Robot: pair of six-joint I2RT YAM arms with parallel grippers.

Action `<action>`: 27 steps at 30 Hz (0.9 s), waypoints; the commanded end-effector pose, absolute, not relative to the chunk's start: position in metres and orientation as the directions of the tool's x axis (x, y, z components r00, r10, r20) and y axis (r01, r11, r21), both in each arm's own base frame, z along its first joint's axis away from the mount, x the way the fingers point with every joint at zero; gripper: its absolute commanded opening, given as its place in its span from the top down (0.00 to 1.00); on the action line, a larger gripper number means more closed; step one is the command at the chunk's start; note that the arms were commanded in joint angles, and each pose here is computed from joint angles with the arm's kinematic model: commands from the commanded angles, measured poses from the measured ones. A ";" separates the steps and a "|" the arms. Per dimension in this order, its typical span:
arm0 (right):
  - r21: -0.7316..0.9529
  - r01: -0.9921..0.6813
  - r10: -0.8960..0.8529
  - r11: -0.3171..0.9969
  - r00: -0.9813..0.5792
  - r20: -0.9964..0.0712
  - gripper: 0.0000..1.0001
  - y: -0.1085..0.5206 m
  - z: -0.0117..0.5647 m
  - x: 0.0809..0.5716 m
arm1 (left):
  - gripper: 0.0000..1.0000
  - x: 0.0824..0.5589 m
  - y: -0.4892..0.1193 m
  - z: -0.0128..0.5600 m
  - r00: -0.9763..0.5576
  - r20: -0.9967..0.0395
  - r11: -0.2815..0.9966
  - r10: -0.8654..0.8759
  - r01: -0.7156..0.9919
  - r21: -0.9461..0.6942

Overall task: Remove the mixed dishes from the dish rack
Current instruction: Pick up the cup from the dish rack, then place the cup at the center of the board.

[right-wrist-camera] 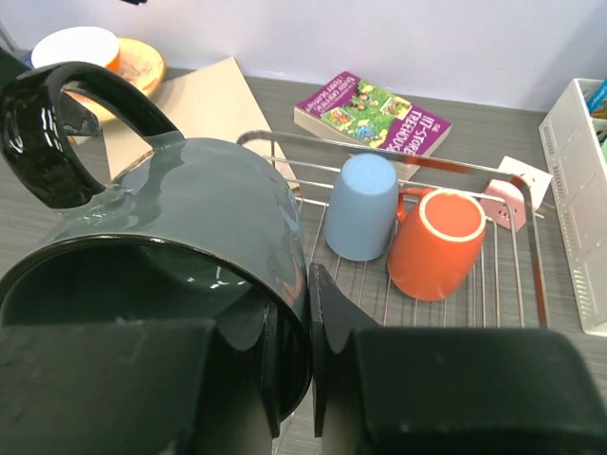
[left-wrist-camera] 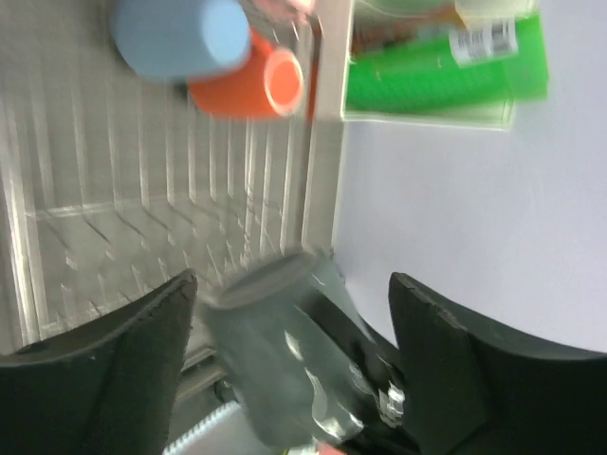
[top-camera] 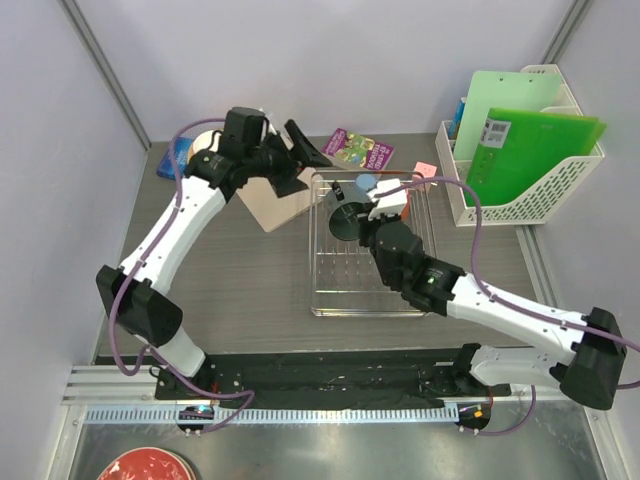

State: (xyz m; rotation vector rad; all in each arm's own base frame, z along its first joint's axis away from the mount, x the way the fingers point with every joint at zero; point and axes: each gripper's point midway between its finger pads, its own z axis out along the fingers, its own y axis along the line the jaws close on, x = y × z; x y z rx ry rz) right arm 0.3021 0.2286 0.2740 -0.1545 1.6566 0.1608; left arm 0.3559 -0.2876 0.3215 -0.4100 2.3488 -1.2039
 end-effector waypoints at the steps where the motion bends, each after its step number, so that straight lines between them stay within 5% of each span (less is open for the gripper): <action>1: 0.192 -0.201 0.185 0.961 -0.050 -0.981 0.99 0.219 0.352 0.291 | 0.07 0.401 -0.250 0.342 -0.714 -0.440 0.632 -0.545 -0.006 -0.775; 11: 0.064 -0.209 -0.002 0.976 -0.302 -0.953 0.99 0.232 0.370 0.288 | 0.00 0.398 -0.142 0.305 -0.484 -0.683 0.835 -0.547 -0.255 -0.488; 19: 0.158 -0.336 -0.027 0.928 -0.486 -0.873 0.99 0.286 0.355 0.323 | 0.00 0.314 -0.060 0.343 -0.158 -0.781 0.779 -0.604 -0.326 -0.536; 27: 0.209 -0.439 -0.113 0.874 -0.601 -0.791 0.99 0.345 0.332 0.341 | 0.00 0.264 -0.032 0.324 -0.120 -0.799 0.782 -0.590 -0.331 -0.528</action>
